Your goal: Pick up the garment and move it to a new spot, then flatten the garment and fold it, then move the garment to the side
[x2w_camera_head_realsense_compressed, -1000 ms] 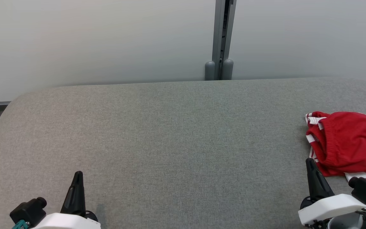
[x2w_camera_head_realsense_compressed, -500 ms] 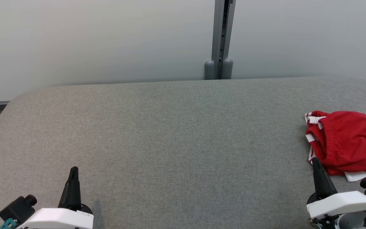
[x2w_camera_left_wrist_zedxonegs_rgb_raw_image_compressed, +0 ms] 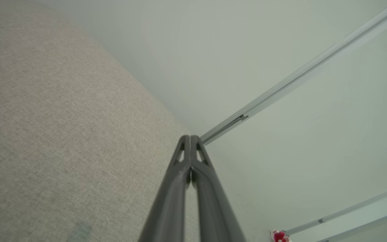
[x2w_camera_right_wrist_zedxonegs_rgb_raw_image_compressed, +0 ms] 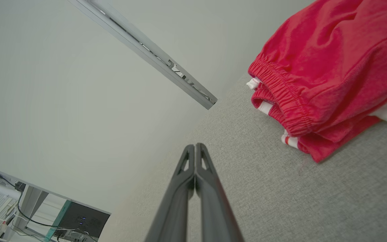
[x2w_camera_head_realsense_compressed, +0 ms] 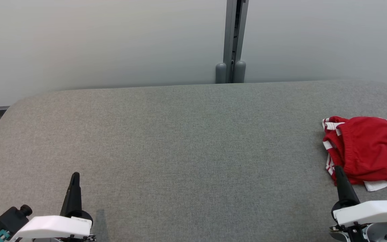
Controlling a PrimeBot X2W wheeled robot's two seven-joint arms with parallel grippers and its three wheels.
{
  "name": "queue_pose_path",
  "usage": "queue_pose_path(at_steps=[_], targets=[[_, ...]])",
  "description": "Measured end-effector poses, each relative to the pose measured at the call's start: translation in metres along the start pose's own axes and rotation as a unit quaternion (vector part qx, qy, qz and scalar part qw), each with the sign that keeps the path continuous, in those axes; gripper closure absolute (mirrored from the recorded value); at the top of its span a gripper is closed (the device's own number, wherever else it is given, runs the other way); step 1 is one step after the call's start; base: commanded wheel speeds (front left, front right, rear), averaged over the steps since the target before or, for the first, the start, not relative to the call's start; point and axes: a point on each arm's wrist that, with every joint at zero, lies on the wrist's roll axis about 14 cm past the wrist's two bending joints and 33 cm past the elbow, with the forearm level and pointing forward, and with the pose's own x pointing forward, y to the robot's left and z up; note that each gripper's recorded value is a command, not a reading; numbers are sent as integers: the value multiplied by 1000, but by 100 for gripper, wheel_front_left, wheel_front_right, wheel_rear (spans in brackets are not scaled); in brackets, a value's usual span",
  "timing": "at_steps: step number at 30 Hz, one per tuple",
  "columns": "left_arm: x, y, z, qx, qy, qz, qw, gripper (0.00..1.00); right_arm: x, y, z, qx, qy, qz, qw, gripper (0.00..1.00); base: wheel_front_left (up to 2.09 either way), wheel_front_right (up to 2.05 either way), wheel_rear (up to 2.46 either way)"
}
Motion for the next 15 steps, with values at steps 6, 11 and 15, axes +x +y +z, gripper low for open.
queue_pose_path(at_steps=[6,11,15], targets=[[1,0,0,-34,3,-1,999,100,1,0,3,35,-2,-1,999,100,0,0,0],[4,-3,2,-61,4,-4,998,100,2,0,5,64,-2,-1,998,100,0,0,0],[5,-5,4,-78,3,-7,997,100,2,-1,6,79,-3,-2,997,100,0,0,0]])
